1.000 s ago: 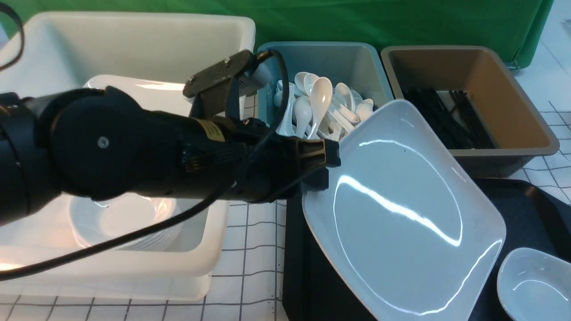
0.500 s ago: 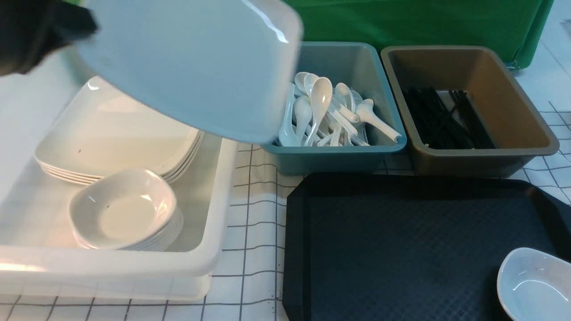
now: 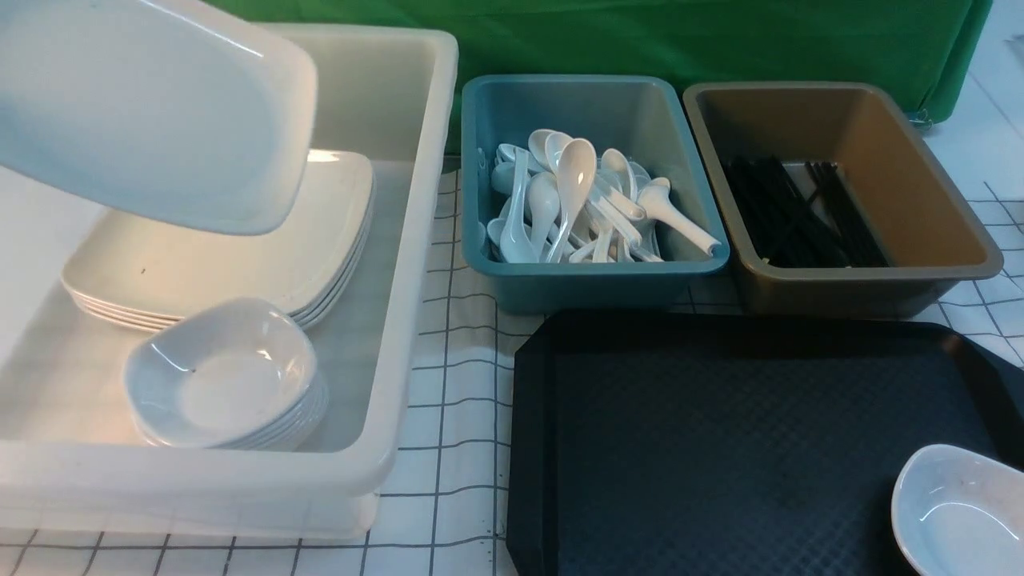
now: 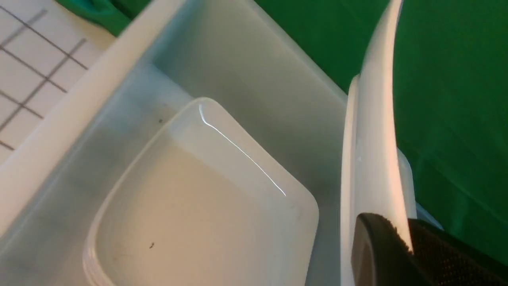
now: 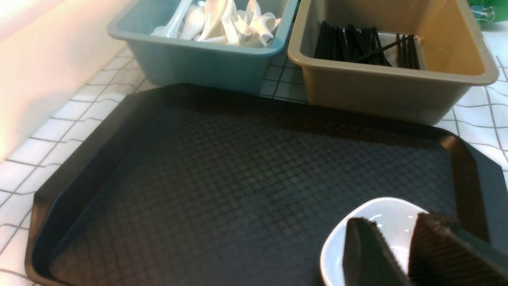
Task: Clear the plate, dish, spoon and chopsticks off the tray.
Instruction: Use the left arm to put the plate into the large storage box on the left
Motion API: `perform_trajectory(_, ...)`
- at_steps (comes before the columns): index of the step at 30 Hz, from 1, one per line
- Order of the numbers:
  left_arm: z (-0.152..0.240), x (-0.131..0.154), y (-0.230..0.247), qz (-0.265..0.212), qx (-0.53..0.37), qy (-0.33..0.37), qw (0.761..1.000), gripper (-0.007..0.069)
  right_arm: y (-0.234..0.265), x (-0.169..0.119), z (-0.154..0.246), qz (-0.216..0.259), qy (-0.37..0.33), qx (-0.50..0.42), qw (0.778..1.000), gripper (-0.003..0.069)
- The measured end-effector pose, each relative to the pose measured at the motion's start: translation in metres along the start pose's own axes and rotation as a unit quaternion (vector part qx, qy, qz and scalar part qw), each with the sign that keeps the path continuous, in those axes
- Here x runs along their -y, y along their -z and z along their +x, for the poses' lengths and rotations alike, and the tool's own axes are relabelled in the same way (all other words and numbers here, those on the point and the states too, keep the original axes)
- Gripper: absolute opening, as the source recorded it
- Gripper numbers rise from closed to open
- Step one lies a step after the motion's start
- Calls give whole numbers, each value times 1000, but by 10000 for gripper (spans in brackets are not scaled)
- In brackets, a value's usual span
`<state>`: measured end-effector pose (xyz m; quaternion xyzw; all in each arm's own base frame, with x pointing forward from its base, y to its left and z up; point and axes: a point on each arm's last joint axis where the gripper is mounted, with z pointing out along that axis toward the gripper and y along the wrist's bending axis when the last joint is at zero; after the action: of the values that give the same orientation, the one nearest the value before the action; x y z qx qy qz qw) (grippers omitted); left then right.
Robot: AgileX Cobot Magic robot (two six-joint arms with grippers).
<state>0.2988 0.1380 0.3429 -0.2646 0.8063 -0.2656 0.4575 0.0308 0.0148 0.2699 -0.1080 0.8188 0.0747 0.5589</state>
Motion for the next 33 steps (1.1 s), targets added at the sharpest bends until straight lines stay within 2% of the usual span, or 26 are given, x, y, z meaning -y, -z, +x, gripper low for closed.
perform_trajectory(5,-13,-18,-30,13,-50,-8,999,26,0,0,0,0,0,0,1000,239)
perform_trajectory(14,-16,-52,-66,-4,-78,-27,997,26,0,0,0,0,0,0,1000,239)
perform_trajectory(23,3,-58,-100,-8,-124,-52,991,23,0,0,0,0,0,0,1000,239)
perform_trajectory(33,5,-67,-107,-48,-121,-69,989,23,0,0,0,0,0,0,1000,239)
